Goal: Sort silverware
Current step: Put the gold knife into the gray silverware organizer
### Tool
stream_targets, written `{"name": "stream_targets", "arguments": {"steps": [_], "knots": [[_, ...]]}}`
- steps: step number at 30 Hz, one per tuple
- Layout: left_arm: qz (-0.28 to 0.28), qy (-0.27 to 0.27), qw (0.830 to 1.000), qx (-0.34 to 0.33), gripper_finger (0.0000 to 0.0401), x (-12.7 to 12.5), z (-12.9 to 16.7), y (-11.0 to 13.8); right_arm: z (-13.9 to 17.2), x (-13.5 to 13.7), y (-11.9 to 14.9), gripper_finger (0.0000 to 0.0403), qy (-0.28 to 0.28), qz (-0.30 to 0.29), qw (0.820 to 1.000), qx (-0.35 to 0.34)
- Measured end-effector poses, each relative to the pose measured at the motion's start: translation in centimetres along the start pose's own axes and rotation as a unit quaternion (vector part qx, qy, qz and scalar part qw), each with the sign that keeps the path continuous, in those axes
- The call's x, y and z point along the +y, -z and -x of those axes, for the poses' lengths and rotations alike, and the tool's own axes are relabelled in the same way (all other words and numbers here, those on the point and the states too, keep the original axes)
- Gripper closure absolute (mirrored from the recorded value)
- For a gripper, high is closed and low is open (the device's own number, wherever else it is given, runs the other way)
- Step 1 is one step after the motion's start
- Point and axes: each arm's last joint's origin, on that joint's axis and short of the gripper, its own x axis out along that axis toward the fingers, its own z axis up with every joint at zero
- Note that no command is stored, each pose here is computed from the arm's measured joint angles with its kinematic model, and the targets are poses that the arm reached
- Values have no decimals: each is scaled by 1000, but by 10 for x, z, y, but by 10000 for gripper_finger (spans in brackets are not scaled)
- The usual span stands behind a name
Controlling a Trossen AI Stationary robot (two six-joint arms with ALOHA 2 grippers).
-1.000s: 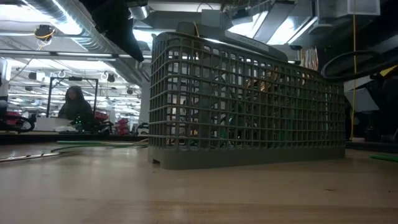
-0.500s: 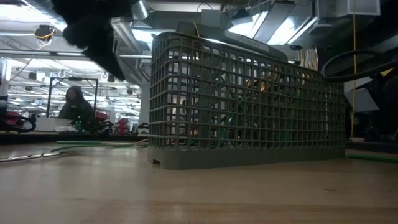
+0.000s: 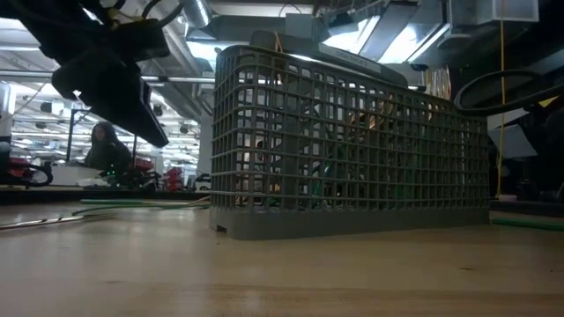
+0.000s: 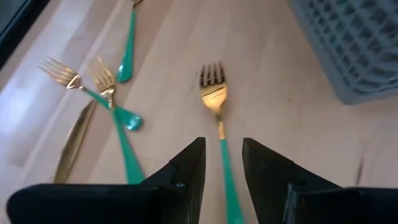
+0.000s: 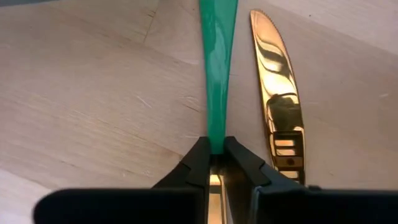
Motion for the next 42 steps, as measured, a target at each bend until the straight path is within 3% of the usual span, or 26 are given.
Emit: {"name": "stream_targets", "arguments": {"steps": [15, 22, 33, 42], "knots": [[-3, 68, 994, -83, 301, -21, 4, 10, 20, 10, 2, 372, 30, 55, 997, 44], [12, 76, 992, -100, 301, -21, 0, 17, 33, 16, 5, 371, 38, 99, 988, 111], [33, 88, 988, -124, 301, -20, -4, 23, 92, 29, -3, 371, 75, 165, 973, 142], [38, 91, 987, -129, 301, -20, -4, 23, 147, 36, -16, 371, 69, 200, 966, 152]]}}
